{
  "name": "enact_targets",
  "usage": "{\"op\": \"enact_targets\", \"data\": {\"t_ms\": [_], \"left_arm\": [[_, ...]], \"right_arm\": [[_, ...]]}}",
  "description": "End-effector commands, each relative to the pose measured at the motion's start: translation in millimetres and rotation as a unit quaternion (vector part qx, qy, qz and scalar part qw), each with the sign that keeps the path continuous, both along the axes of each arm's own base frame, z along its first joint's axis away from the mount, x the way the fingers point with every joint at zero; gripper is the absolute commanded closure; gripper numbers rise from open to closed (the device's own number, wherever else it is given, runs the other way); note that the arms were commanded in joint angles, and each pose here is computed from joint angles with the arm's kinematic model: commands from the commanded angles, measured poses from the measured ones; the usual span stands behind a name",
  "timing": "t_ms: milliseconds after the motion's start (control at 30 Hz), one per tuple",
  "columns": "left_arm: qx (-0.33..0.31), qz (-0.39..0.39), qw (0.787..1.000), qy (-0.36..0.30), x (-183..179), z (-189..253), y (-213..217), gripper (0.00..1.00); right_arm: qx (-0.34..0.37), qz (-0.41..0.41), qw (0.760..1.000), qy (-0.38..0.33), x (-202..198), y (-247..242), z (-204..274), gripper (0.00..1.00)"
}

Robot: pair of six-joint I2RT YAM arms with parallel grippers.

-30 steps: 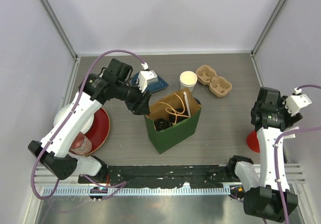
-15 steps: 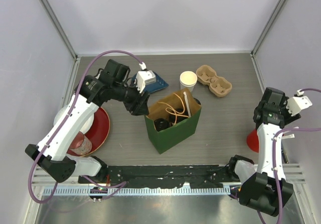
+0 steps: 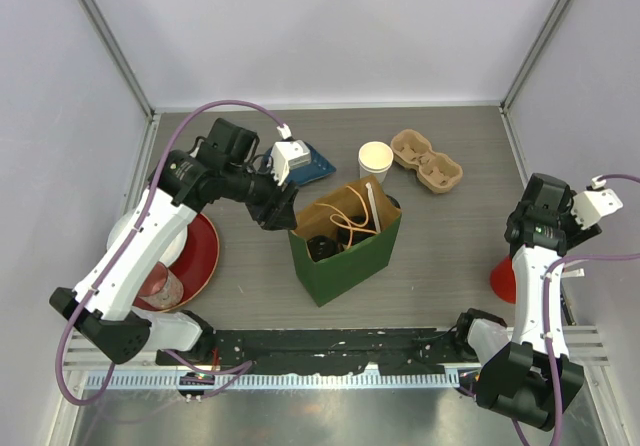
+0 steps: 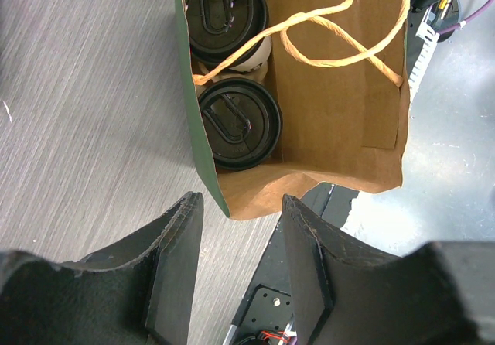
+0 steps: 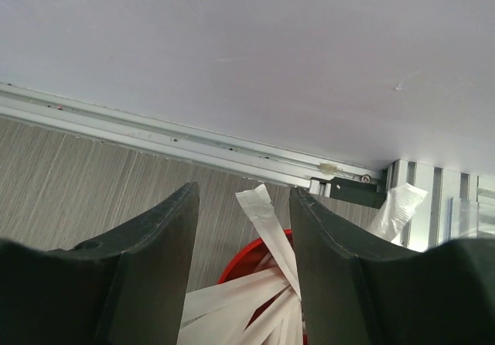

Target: Pack the takeout coffee

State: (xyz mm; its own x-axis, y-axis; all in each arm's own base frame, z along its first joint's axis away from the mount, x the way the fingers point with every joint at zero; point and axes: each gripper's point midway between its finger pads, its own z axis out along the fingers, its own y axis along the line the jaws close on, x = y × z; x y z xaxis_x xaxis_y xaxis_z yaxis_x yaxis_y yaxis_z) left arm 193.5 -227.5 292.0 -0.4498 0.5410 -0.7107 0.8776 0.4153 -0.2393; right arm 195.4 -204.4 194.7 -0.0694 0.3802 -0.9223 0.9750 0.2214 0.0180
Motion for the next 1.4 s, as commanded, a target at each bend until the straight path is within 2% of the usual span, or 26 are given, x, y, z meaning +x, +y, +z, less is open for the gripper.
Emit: {"op": "enact_targets", "data": {"t_ms": [0, 133, 267, 367, 400, 433, 600, 667, 733, 1067, 1367], "left_arm": [[-0.019, -0.012, 1.0, -0.021, -7, 16, 2, 0.51], [-0.021, -0.011, 0.999, -0.023, -8, 18, 3, 0.51], [-0.021, -0.012, 0.999, -0.023, -8, 18, 3, 0.51], [-0.021, -0.012, 0.999, -0.024, -9, 19, 3, 0.51], [-0.021, -0.013, 0.999, -0.023, -9, 18, 3, 0.51], [-0.021, -0.013, 0.999, -0.023, -9, 18, 3, 0.51], [-0.018, -0.015, 1.0, -0.02, -9, 14, 3, 0.51], [-0.018, -0.016, 1.0, -0.021, -8, 14, 3, 0.51], [-0.018, -0.017, 0.999, -0.02, -10, 15, 3, 0.51], [-0.017, -0.019, 0.999, -0.024, -8, 15, 3, 0.51], [-0.001, -0.007, 1.0, -0.03, -3, 10, 8, 0.51]], "right_arm": [[-0.026, -0.021, 0.999, -0.02, 1, -10, 13, 0.45], [-0.019, -0.017, 1.0, -0.014, 5, -13, 10, 0.47], [-0.019, -0.012, 1.0, -0.016, 7, -14, 10, 0.53], [-0.019, -0.009, 1.0, -0.015, 7, -14, 11, 0.66], [-0.02, -0.008, 1.0, -0.017, 7, -13, 12, 0.75], [-0.02, -0.009, 1.0, -0.018, 6, -13, 12, 0.79], [-0.029, -0.009, 0.999, -0.026, 3, -13, 21, 0.87], [-0.033, -0.009, 0.999, -0.032, 1, -12, 26, 0.95], [-0.038, -0.01, 0.999, -0.036, 0, -13, 32, 0.98], [-0.071, 0.009, 0.995, -0.068, -5, -11, 93, 0.99], [-0.124, 0.07, 0.979, -0.147, -4, 3, 196, 0.99]]}}
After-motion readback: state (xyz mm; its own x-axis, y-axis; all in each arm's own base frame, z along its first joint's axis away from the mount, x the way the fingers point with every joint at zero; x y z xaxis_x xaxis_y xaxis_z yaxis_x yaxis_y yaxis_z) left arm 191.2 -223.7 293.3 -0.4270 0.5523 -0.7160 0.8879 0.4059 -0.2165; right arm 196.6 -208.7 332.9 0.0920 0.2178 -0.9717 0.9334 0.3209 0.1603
